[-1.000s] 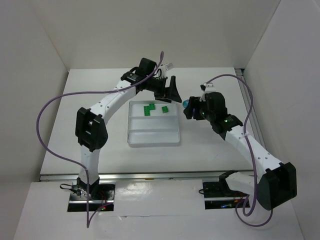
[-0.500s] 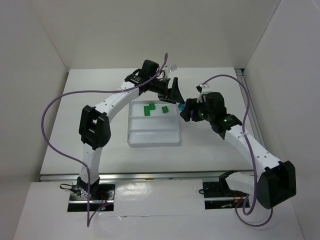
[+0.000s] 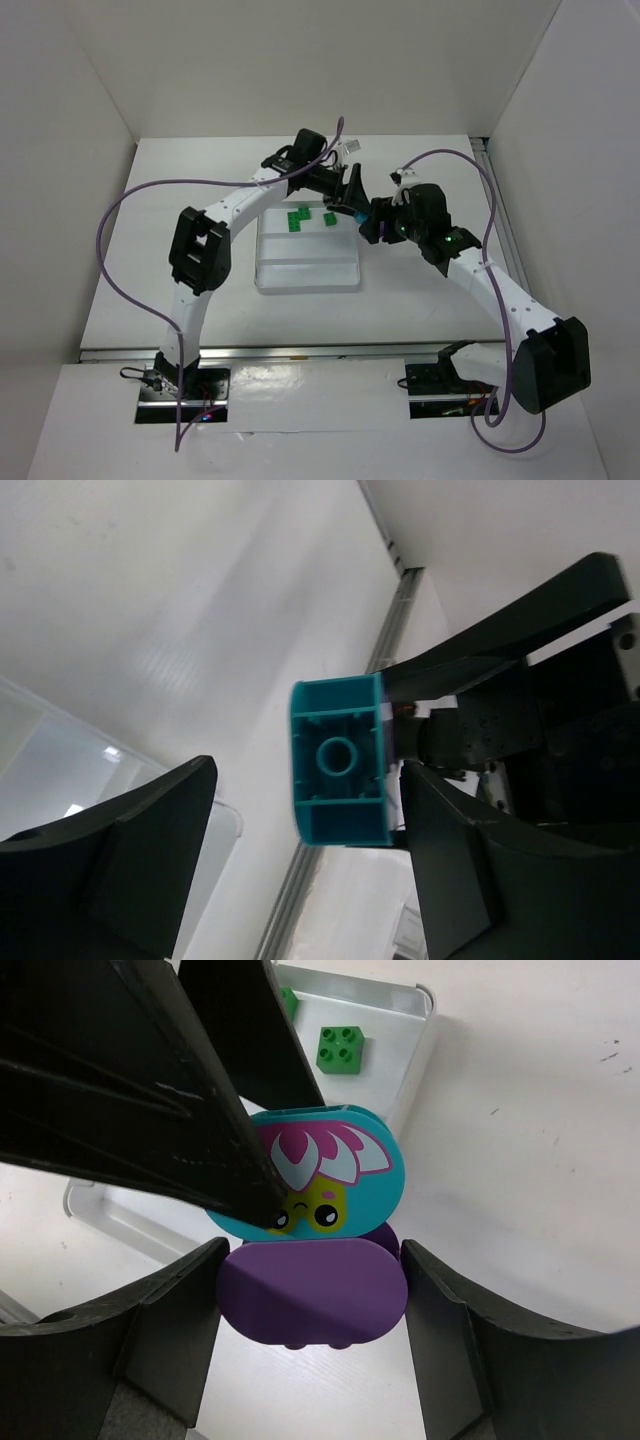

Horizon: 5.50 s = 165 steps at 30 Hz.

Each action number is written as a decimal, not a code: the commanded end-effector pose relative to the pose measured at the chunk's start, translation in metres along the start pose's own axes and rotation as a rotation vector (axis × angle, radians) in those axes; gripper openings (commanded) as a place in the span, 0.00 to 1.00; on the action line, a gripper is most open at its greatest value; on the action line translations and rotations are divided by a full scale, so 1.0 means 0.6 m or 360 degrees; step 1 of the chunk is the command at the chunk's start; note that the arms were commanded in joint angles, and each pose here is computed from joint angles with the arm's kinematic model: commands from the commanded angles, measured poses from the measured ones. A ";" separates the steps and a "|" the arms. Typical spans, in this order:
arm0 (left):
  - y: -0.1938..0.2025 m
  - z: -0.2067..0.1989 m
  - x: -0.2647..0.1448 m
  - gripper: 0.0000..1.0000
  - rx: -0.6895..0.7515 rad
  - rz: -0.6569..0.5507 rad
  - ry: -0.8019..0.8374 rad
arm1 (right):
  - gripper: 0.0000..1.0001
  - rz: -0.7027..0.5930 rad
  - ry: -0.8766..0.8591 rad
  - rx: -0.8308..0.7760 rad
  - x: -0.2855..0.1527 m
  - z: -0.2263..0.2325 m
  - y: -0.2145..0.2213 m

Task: Sort the legos into containers by color

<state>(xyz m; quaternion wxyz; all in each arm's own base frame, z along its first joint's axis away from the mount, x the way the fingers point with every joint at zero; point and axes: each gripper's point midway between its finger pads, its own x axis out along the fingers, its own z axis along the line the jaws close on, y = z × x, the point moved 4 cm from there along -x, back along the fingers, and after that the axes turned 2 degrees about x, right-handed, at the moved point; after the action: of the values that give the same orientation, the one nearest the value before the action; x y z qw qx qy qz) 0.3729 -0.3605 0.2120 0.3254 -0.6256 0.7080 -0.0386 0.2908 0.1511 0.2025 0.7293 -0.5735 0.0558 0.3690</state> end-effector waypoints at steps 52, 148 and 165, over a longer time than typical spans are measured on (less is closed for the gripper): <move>-0.071 -0.064 -0.300 0.00 -0.0062 -0.0827 0.0516 | 0.96 -0.0608 -0.1382 0.0570 -0.005 0.138 -0.192; 0.156 0.175 -0.078 0.00 0.0077 0.0019 -0.1590 | 0.00 0.0054 0.0197 0.0258 -0.015 -0.009 0.047; 0.099 0.044 -0.164 0.94 0.0168 -0.0277 -0.1659 | 0.00 0.0125 0.0103 0.0054 0.049 0.083 0.065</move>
<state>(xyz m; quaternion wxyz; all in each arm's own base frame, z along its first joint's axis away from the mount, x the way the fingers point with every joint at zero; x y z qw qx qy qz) 0.3343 -0.2543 0.1437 0.6535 -0.5627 0.4452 0.2407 0.2610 0.1908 0.1586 0.7177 -0.5583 0.1428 0.3909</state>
